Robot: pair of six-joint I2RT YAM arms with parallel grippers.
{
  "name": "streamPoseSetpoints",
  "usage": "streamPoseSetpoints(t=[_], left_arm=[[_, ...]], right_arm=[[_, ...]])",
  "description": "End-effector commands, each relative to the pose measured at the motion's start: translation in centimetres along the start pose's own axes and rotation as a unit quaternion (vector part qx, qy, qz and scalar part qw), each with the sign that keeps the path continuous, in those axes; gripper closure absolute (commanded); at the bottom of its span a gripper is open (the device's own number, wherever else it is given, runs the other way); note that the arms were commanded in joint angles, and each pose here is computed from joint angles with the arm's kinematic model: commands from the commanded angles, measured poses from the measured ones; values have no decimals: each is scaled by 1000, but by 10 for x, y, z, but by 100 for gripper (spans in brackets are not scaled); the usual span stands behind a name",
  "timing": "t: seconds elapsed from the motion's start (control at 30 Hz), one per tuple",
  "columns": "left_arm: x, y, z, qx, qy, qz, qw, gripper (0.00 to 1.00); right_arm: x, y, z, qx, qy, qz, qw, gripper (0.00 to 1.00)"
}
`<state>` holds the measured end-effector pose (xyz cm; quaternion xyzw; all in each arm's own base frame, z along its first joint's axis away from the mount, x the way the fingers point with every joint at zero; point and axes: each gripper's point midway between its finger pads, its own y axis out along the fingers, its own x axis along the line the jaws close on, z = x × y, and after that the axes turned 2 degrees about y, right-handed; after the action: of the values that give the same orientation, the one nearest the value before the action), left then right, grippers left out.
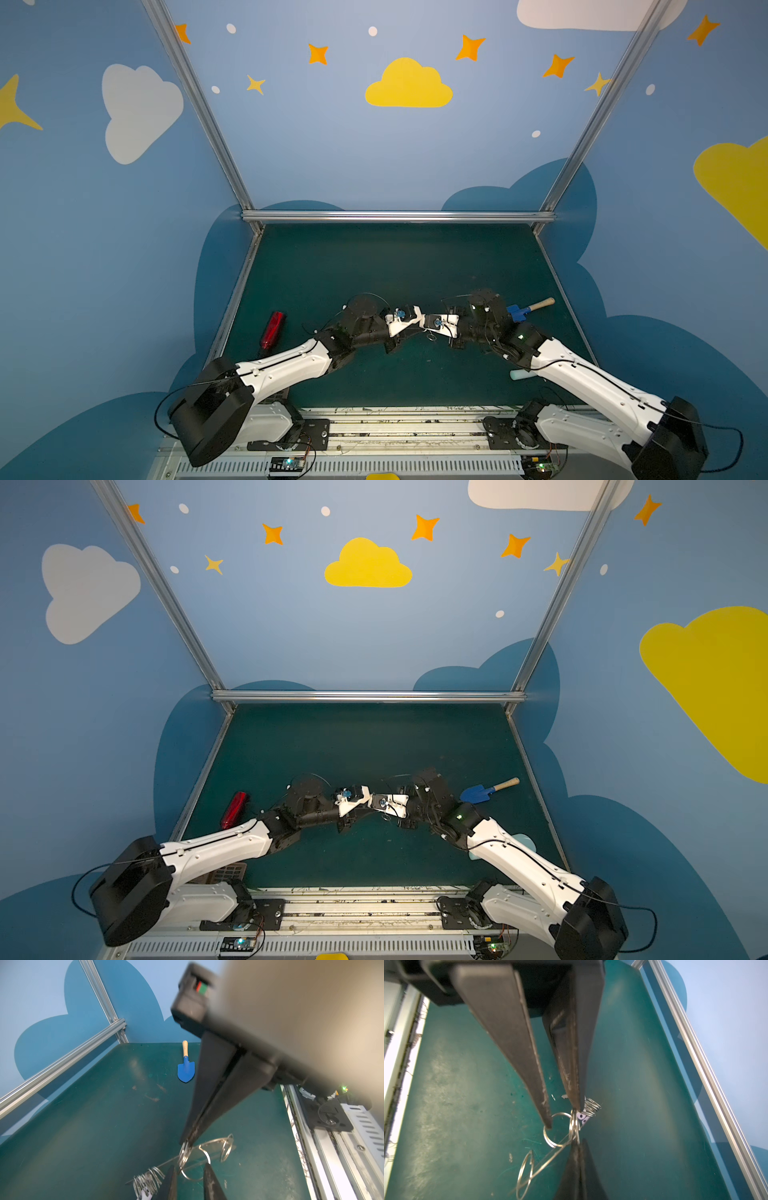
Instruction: Put the keys on the keyring
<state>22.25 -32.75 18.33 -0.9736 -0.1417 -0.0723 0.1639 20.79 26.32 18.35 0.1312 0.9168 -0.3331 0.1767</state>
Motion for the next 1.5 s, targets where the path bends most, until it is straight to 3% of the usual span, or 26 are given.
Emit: streamPoseSetpoints(t=[0.0, 0.57, 0.93, 1.47], left_arm=[[-3, -7, 0, 0, 12, 8, 1000, 76], [-11, -11, -8, -7, 16, 33, 999, 81], [-12, -12, -14, -14, 28, 22, 999, 96], [-24, -10, -17, -13, 55, 30, 998, 96]], right_arm=[[0, -8, -20, -40, 3, -12, 999, 100], [3, -11, -27, -57, 12, -23, 998, 100], [-1, -10, -21, -45, 39, -11, 998, 100], [-15, -12, -16, -27, 90, 3, 996, 100]])
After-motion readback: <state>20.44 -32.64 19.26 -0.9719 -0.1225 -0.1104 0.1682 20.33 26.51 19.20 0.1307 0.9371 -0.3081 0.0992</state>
